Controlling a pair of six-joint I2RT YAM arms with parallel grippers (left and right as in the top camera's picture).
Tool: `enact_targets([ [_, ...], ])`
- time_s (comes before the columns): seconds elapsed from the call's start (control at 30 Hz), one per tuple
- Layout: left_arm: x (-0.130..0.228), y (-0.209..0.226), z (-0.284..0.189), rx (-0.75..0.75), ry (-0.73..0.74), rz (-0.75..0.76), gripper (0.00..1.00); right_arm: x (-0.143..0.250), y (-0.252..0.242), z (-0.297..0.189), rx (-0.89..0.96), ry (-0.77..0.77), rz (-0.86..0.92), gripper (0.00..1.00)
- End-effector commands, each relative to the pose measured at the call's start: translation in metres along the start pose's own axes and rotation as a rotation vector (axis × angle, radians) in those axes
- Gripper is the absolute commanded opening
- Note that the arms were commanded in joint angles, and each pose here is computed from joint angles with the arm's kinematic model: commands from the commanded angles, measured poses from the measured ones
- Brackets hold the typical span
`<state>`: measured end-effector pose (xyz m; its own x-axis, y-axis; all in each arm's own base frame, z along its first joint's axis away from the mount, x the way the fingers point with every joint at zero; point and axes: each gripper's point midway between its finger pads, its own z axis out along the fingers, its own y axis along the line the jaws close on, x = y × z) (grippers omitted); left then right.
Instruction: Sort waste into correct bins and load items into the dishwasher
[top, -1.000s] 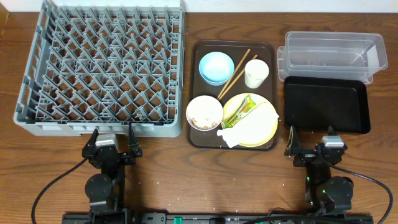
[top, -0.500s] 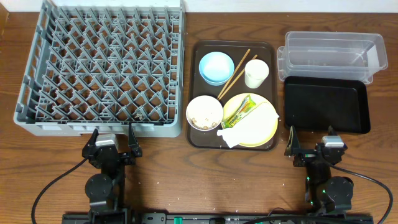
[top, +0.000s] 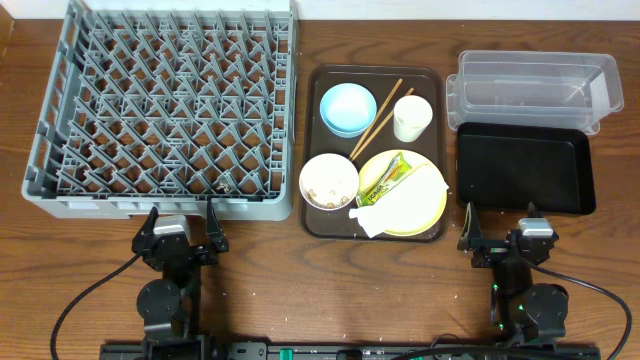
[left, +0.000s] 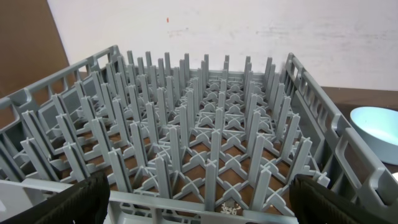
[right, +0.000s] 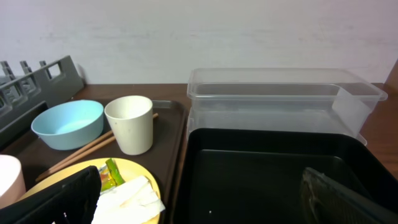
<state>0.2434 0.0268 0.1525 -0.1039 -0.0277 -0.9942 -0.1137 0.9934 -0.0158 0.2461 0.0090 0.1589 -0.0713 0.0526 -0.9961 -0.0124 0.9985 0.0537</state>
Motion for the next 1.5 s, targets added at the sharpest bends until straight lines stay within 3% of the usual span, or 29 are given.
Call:
enact_targets([
  [0.0,0.016,0.004,0.001,-0.022,0.049,0.006,0.94,0.002,0.003,0.000,-0.012,0.005,-0.012,0.99],
  [0.43,0.016,0.004,0.001,-0.022,0.049,0.006,0.94,0.000,0.002,0.000,-0.009,-0.003,-0.008,0.99],
  [0.57,0.016,0.004,0.001,-0.022,0.049,0.006,0.94,-0.002,0.017,0.000,-0.095,-0.010,-0.007,0.99],
  [0.93,0.016,0.004,0.001,-0.022,0.049,0.006,0.94,-0.094,0.058,-0.023,-0.324,-0.128,0.061,0.99],
  [1.27,0.016,0.004,0.001,-0.022,0.049,0.006,0.94,-0.152,0.076,0.013,-0.362,0.214,0.128,0.99],
  [1.47,0.016,0.004,0.001,-0.022,0.049,0.006,0.94,-0.156,0.097,0.045,-0.373,0.528,0.153,0.99],
])
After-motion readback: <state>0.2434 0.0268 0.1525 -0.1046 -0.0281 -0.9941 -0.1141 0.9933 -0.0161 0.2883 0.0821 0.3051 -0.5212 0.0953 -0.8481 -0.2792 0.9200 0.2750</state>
